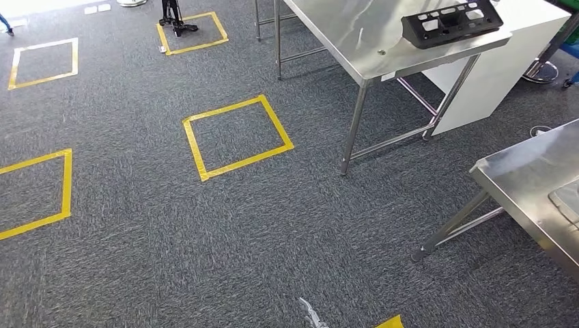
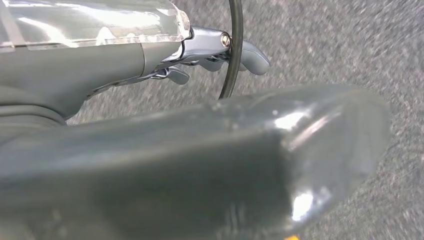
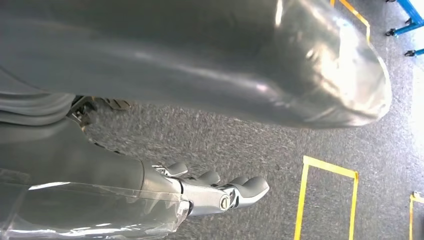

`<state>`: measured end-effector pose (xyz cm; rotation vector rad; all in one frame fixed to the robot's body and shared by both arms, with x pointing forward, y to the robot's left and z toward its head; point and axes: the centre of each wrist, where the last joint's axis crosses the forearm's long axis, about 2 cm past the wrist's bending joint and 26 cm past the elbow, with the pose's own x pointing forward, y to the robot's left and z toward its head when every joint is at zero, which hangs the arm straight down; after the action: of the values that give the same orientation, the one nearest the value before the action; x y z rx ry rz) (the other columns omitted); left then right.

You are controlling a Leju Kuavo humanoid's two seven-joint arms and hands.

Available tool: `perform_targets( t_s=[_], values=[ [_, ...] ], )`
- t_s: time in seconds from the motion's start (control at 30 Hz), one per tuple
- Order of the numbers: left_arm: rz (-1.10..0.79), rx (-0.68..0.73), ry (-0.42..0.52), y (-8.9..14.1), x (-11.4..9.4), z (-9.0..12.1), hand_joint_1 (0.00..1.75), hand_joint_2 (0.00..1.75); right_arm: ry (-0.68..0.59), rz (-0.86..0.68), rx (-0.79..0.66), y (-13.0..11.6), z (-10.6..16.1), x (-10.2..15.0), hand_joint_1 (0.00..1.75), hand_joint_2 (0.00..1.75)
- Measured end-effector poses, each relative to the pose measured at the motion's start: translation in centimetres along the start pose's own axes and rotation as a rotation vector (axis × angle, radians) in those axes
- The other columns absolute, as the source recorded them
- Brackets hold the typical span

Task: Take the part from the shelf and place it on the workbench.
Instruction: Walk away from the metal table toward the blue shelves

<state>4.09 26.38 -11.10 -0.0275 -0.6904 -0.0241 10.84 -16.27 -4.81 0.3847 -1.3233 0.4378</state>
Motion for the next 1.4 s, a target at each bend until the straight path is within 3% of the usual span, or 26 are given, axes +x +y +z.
perform_targets(
  t_s=[1.4],
  values=[
    [-0.014,-0.012,0.018,0.03,0.28,-0.19,0.0,0.0,0.018,0.016,0.015,0.0,0.12,-0.24,0.0,0.0]
  ],
)
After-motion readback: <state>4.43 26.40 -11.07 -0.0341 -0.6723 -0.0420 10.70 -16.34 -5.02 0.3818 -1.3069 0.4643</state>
